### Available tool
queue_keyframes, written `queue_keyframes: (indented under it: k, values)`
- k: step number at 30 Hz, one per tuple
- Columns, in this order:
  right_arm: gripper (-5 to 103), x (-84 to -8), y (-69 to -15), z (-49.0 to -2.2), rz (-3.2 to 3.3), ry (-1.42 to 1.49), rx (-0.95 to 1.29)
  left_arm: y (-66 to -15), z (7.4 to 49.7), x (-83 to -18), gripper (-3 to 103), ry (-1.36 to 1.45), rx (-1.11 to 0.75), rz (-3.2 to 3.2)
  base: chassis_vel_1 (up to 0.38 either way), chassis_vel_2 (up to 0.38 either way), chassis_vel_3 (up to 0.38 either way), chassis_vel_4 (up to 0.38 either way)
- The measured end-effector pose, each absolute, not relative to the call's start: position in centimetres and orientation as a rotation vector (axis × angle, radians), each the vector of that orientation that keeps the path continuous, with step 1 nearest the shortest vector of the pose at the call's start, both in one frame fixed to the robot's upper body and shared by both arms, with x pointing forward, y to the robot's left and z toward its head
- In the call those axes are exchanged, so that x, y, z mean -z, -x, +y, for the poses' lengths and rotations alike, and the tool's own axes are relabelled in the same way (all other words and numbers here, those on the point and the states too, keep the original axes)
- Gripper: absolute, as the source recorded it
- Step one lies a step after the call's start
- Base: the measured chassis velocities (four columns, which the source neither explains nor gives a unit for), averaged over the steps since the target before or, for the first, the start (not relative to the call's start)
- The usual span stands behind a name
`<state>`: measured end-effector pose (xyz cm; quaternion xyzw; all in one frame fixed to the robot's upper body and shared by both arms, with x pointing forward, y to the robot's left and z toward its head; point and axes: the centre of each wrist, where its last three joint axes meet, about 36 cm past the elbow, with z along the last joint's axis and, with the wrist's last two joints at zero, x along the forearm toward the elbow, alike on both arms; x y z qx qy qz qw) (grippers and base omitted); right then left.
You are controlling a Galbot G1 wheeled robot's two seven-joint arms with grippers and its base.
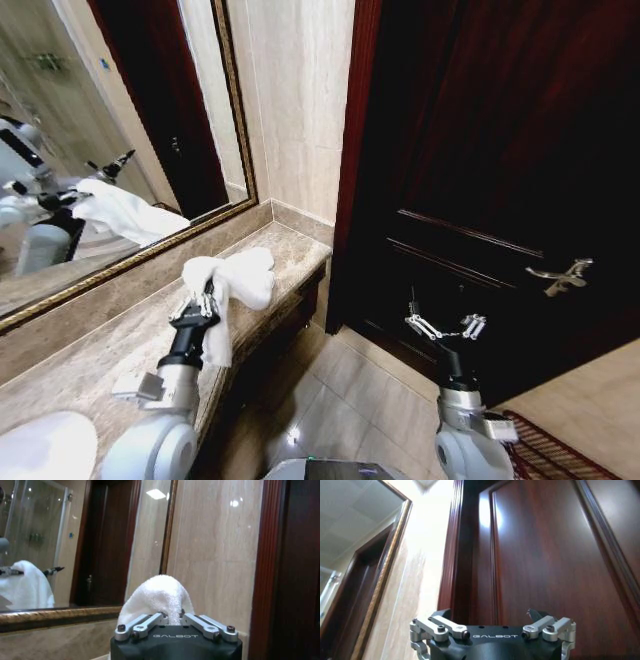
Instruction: Discard the used towel into the hamper.
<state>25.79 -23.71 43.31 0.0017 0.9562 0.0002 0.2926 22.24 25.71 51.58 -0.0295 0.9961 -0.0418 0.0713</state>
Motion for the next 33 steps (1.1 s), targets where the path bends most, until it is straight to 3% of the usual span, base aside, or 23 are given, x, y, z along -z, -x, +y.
queue_keyframes:
  k: [5, 33]
  values:
    - [100, -43.6, -25.5, -24.0, 2.541, -0.002, 0.016, -22.1, 26.5, -51.6, 3, 0.103, -0.016, 2.949, 0.000, 0.000, 0.000, 0.000]
    - [100, -41.8, -25.4, -24.4, 2.581, -0.006, 0.056, -24.7, 27.2, -53.5, 3, -0.167, -0.103, 2.767, -0.061, -0.059, -0.058, -0.061]
